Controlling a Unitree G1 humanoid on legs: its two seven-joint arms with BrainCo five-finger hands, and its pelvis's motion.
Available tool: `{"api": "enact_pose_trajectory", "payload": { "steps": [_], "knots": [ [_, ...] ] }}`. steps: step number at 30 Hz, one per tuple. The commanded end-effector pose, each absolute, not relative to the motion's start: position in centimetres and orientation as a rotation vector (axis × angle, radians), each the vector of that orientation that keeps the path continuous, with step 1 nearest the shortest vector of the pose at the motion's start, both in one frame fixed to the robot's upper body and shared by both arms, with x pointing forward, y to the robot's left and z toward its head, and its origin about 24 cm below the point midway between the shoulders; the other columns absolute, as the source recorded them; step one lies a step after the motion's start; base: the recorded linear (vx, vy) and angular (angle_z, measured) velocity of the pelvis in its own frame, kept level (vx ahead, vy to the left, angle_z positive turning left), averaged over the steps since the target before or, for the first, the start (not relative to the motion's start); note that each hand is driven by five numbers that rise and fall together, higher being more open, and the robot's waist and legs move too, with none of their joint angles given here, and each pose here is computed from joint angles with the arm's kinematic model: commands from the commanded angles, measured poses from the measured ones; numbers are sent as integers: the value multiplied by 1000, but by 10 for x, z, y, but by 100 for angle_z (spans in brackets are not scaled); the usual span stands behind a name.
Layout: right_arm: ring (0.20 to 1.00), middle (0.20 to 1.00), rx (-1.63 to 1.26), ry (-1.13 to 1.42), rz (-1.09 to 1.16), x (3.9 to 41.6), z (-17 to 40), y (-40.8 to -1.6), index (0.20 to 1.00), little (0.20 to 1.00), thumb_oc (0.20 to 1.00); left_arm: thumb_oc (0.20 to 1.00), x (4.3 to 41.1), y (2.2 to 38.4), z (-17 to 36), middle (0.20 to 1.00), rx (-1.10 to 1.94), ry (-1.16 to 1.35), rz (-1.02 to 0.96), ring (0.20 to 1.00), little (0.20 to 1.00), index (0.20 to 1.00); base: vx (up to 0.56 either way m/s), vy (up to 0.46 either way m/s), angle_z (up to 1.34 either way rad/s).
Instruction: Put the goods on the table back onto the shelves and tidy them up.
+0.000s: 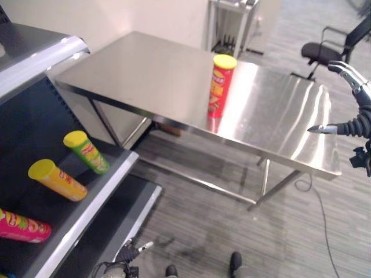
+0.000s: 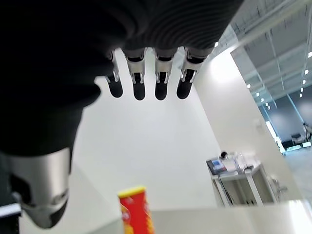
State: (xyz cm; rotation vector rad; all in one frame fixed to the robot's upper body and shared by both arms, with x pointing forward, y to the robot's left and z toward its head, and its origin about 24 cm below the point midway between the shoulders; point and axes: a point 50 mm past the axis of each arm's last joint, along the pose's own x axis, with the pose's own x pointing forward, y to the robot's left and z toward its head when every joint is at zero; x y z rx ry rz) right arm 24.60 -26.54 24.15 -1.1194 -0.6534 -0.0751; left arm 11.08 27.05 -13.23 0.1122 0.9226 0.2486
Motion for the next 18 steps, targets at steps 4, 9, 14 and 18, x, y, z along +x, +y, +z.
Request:
{"api": "enact_pose_trajectory", "payload": {
  "steps": [4,9,14,18],
  "knots": [
    [1000,1000,-1207,-738,-125,239,272,-271,1000,1000,1000,1000,127,271,-127,1000,123,871,231,1000,1000,1000,144,-131,38],
    [1000,1000,-1205,-751,-102,237,277,-269,1000,1000,1000,1000,126,268,-129,1000,112,877,231,1000,1000,1000,115,-143,27],
    [1000,1000,-1206,-763,-80,239,283,-267,1000,1000,1000,1000,122,267,-131,1000,90,890,250,1000,1000,1000,114,-145,28],
    [1000,1000,-1191,-753,-73,243,283,-268,1000,1000,1000,1000,114,267,-133,1000,85,916,253,1000,1000,1000,62,-97,13]
  ]
}}
